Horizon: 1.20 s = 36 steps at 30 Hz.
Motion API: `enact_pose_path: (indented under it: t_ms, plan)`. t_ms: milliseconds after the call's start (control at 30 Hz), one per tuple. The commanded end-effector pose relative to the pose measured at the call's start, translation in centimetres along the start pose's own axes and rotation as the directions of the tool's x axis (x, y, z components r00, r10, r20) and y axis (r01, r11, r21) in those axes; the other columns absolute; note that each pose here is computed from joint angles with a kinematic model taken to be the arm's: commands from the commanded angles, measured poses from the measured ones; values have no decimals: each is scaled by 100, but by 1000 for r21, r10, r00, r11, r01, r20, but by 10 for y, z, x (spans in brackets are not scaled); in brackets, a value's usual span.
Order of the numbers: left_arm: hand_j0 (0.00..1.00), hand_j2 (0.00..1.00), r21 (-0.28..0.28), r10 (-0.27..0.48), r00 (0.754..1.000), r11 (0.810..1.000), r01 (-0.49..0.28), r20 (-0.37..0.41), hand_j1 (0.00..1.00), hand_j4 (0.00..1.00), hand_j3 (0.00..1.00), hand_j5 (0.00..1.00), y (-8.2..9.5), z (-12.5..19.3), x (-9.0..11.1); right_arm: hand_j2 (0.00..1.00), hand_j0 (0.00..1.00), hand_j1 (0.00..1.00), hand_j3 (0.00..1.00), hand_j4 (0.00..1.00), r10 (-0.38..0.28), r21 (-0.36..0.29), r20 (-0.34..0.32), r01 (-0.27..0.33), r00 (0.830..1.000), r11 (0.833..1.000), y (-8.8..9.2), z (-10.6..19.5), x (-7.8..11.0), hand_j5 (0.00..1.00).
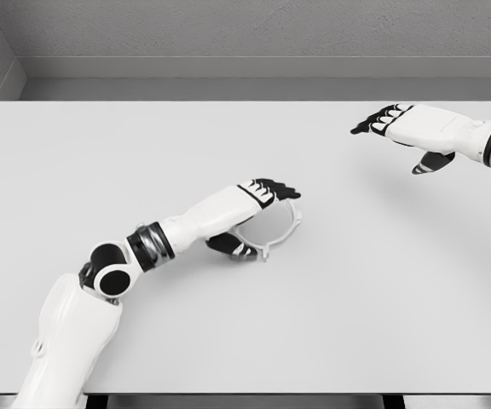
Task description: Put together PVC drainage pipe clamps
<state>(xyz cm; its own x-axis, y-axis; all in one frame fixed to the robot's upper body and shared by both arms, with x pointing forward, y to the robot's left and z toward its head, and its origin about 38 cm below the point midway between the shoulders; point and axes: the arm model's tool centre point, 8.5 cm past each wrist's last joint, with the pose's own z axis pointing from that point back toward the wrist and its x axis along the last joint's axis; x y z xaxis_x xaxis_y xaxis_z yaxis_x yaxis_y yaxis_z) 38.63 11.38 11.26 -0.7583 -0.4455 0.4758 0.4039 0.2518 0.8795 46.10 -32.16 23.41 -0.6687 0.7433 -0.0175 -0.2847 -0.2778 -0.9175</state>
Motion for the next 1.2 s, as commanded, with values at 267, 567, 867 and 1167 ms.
enact_pose_path:
  t_ms: [267, 567, 867, 1167]
  plan:
    - [100, 100, -1, 17, 1000, 1000, -17, -5, 100, 100, 100, 100, -2, -2, -3, 100, 100, 100, 100, 100, -5, 1, -3, 5, 1000, 1000, 1, 1, -1, 100]
    - [100, 100, 1, 10, 1000, 1000, -10, -4, 100, 100, 100, 100, 2, -3, -4, 100, 100, 100, 100, 100, -6, 4, -3, 6, 1000, 1000, 1, 1, -1, 100]
    - [100, 100, -1, 15, 1000, 1000, -15, -4, 100, 100, 100, 100, 0, -3, -4, 100, 100, 100, 100, 100, -8, 9, -17, 8, 1000, 1000, 2, 4, -6, 100]
    - [100, 100, -6, 26, 1000, 1000, -26, -8, 100, 100, 100, 100, -5, -1, -5, 100, 100, 100, 100, 100, -12, 11, -26, 13, 1000, 1000, 3, 5, -9, 100]
